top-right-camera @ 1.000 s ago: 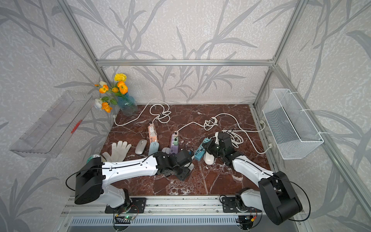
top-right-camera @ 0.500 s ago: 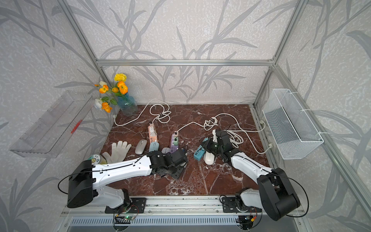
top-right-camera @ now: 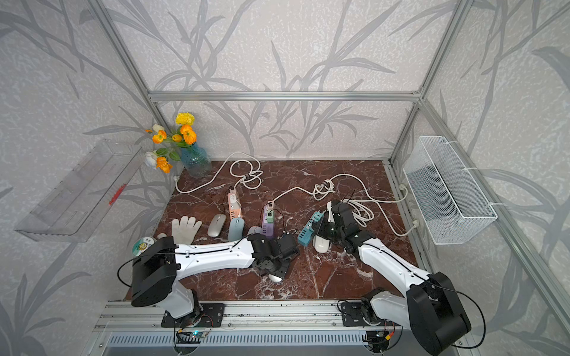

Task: Unplug the wireless mouse
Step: Place the mouse at the center of the board, then place the power cord at the center of the board.

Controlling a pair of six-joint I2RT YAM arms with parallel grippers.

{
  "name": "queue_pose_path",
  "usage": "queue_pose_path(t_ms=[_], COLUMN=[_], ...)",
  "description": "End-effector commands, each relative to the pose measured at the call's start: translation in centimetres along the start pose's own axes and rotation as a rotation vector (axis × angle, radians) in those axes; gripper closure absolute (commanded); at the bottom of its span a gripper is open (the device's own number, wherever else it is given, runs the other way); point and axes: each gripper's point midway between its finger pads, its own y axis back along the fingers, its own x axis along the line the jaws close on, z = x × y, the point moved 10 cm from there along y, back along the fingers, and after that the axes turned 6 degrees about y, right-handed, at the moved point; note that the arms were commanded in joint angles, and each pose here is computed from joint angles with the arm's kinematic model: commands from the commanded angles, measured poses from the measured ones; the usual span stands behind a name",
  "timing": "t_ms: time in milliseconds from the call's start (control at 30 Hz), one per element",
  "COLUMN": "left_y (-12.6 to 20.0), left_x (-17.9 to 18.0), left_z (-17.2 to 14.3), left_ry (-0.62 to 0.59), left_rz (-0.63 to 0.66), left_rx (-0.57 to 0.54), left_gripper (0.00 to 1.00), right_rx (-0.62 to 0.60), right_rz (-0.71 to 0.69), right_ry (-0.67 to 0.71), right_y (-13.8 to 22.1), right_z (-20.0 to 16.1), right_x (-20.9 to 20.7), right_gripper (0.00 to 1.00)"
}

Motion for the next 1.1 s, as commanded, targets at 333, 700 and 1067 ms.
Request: queue_pose_path(t_ms=[333, 700, 1067], left_y=[-1.5, 5.1, 8.2], left_x=[-3.0, -1.7, 3.2], left_z=[-1.1, 0.4, 7.8], left_ry=[0.085, 0.024, 0.098], left_rz=[0.062, 0.003, -0.136], left_rx=[0.018, -0.251, -0.477], left_gripper=[0.45, 0.05, 0.20], right_rx=[0.046, 0.068, 0.002], right_rz=[-0.024, -0.033, -0.231], right_ry=[0.053, 0.106, 0.348], right_y=[0.3, 0.8, 5.1], right_z=[-0.9, -1.1, 0.3], right_x=[-0.4, -0.4, 0.5], right_gripper=[1.00, 0.84, 0.59])
